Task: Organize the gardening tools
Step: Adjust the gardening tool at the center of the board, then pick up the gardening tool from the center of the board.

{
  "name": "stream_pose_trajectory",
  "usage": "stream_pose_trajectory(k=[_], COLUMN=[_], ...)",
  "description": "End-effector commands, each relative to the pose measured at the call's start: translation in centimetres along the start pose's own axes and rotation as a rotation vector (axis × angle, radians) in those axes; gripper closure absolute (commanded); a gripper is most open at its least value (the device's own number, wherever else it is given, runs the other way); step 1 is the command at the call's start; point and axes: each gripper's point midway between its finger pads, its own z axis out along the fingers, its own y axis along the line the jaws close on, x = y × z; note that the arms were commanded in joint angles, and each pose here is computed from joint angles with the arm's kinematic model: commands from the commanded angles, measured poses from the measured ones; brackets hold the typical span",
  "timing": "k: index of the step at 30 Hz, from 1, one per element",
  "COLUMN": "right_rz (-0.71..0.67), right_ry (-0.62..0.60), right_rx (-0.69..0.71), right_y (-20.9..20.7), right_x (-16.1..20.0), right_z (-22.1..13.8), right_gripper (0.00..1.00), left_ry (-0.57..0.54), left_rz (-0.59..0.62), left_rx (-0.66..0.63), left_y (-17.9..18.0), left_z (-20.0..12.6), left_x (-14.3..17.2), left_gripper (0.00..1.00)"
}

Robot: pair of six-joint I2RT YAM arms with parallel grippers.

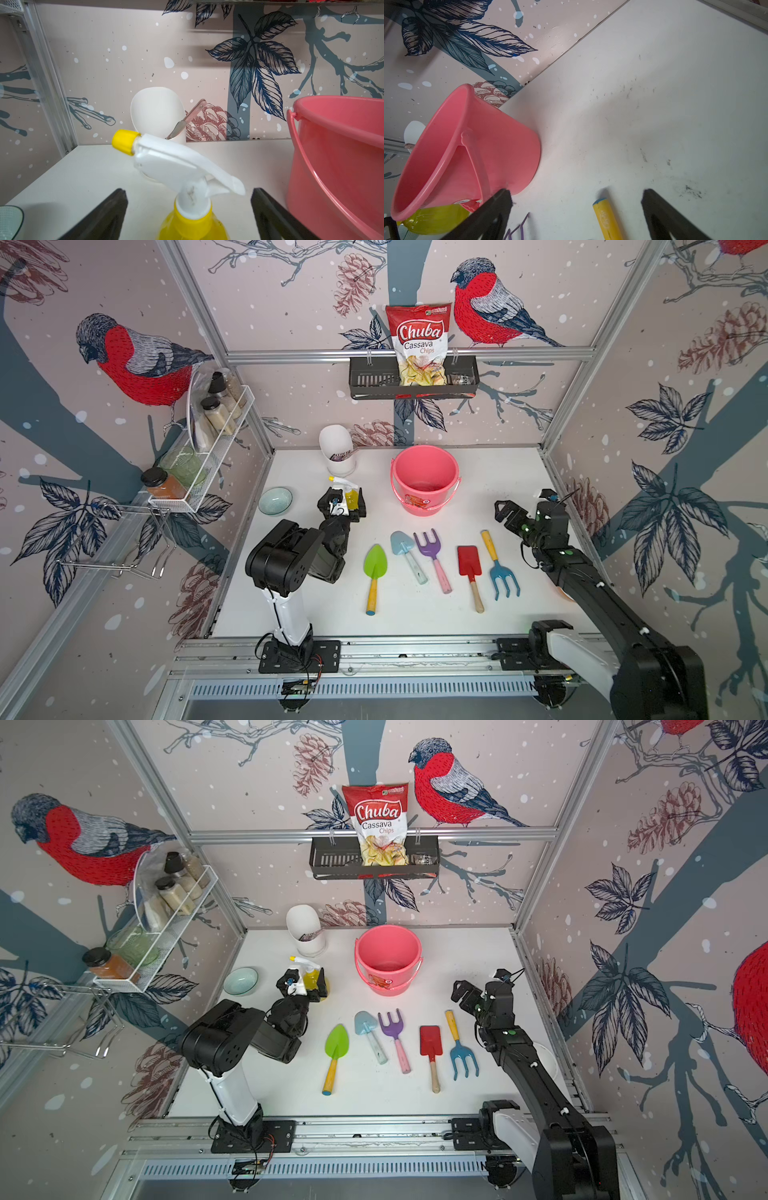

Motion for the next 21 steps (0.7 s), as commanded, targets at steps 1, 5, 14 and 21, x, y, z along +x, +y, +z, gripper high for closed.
stream_pose_trajectory(k=[1, 5, 14, 21], right_rz=[0.007, 0.004, 0.004, -0.020], right_ry=[-0.018, -0.027, -0.002, 0.061], right_rx=[-0.025, -0.031, -0.063, -0.049], right_y=[0.7, 0.9, 1.5, 1.3], right_x=[-0.7, -1.0, -0.6, 1.1], right_z=[-0.3, -0.7, -0.8, -0.7], right_gripper=[0.00, 0.00, 0.00, 0.00], left_ry=[-0.167, -0.135, 0.012, 0.248], left_rz=[-0.067, -0.040, 0.029, -0.018], left_rx=[-0.036, -0.022, -0.041, 0.077], left_y=[0.6, -0.2, -1.1, -3.4], left_z=[-0.9, -1.8, -5.2, -6.2], left_x=[-4.5, -4.6, -5.4, -5.4], left_gripper=[0.03, 0.03, 0.03, 0.03])
